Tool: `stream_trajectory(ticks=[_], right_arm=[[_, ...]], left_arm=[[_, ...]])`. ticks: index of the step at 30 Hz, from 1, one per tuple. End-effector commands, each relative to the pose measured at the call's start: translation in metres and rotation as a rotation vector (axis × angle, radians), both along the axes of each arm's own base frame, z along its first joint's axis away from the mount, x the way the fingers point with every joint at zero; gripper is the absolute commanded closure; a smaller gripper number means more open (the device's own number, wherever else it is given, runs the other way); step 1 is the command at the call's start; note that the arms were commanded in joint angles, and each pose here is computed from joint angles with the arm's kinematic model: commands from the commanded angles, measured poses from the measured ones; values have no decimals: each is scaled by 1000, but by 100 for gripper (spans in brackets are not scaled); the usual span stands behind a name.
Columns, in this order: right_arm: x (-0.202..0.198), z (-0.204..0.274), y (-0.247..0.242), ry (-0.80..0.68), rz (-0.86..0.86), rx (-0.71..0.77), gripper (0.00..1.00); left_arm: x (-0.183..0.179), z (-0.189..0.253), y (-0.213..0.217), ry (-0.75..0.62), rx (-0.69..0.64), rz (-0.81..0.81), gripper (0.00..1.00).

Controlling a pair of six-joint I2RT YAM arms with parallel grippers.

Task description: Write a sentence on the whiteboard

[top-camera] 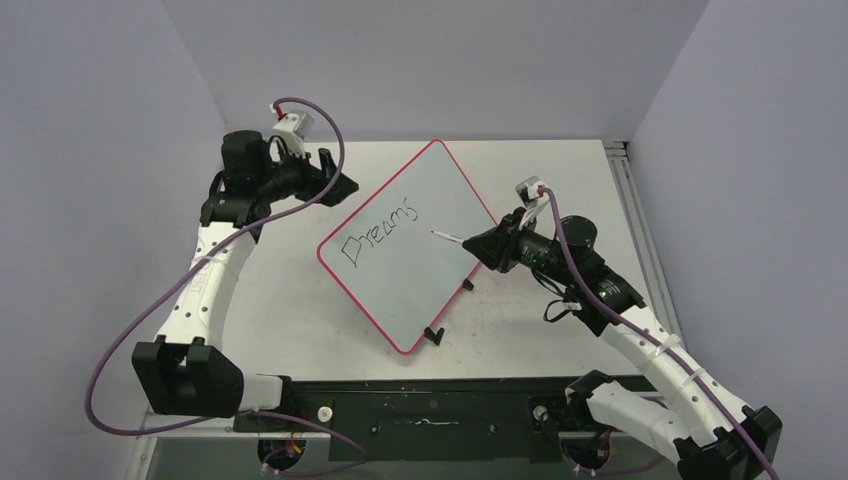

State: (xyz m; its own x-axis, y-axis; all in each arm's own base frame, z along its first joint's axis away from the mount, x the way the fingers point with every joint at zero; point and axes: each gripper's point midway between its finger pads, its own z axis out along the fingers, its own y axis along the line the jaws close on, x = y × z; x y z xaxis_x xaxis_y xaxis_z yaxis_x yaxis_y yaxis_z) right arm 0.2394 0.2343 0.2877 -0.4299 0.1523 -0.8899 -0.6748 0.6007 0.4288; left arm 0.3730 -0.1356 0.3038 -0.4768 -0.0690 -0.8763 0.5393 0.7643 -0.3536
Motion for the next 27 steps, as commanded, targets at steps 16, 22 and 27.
stream_trajectory(ticks=[16,22,27], right_arm=[[0,6,-2,-52,6,3,95],[0,3,-3,-49,4,-7,95],[1,1,-3,-46,-3,-9,95]], left_arm=[[36,-25,-57,114,-113,-159,34],[34,-32,-71,140,-128,-195,52],[27,-38,-77,152,-126,-221,76]])
